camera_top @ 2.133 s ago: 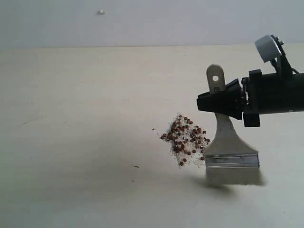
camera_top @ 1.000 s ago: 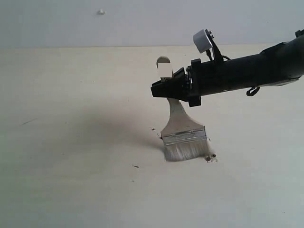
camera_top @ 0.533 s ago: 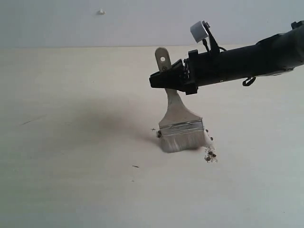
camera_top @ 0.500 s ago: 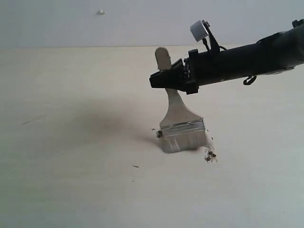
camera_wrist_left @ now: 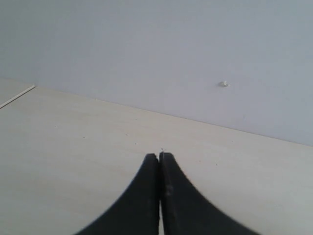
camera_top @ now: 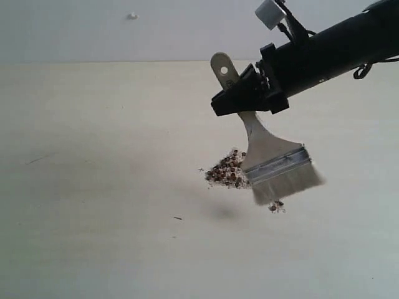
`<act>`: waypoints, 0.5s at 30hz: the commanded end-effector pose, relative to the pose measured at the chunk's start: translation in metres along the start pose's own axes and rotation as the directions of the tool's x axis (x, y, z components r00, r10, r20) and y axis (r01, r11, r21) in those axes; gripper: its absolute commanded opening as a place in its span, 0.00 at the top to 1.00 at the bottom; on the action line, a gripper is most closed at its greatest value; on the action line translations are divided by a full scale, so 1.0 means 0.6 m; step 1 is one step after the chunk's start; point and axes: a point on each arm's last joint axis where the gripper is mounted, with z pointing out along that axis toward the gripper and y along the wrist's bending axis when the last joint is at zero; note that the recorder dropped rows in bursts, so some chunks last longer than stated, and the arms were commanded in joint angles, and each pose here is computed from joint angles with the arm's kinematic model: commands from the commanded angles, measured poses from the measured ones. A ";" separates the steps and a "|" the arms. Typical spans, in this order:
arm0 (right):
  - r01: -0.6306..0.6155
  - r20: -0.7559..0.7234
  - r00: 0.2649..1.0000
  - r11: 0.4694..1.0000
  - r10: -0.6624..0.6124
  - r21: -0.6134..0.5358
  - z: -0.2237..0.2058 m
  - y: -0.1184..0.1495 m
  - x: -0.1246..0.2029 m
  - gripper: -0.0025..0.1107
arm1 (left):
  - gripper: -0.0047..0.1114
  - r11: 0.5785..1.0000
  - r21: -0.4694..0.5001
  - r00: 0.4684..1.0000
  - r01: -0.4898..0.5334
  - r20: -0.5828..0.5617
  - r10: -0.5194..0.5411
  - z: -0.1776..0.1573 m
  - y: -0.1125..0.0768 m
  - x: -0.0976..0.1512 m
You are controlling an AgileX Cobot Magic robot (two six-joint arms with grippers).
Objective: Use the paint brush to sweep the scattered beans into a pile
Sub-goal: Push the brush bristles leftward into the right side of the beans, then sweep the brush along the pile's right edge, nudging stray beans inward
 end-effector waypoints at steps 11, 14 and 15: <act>-0.095 -0.237 0.968 0.995 0.085 -0.032 0.012 -0.013 0.058 0.98 | 0.96 1.000 -0.001 1.000 0.003 0.010 -0.003 -0.001 0.000 -0.001; -0.097 -0.239 0.967 0.995 0.094 -0.001 0.016 -0.022 0.064 0.98 | 0.96 1.000 -0.001 1.000 0.003 0.010 -0.003 -0.001 0.000 -0.001; -0.091 -0.240 0.967 0.996 0.090 0.008 0.017 -0.025 0.066 0.98 | 0.96 1.000 -0.001 1.000 0.003 0.010 -0.003 -0.001 0.000 -0.001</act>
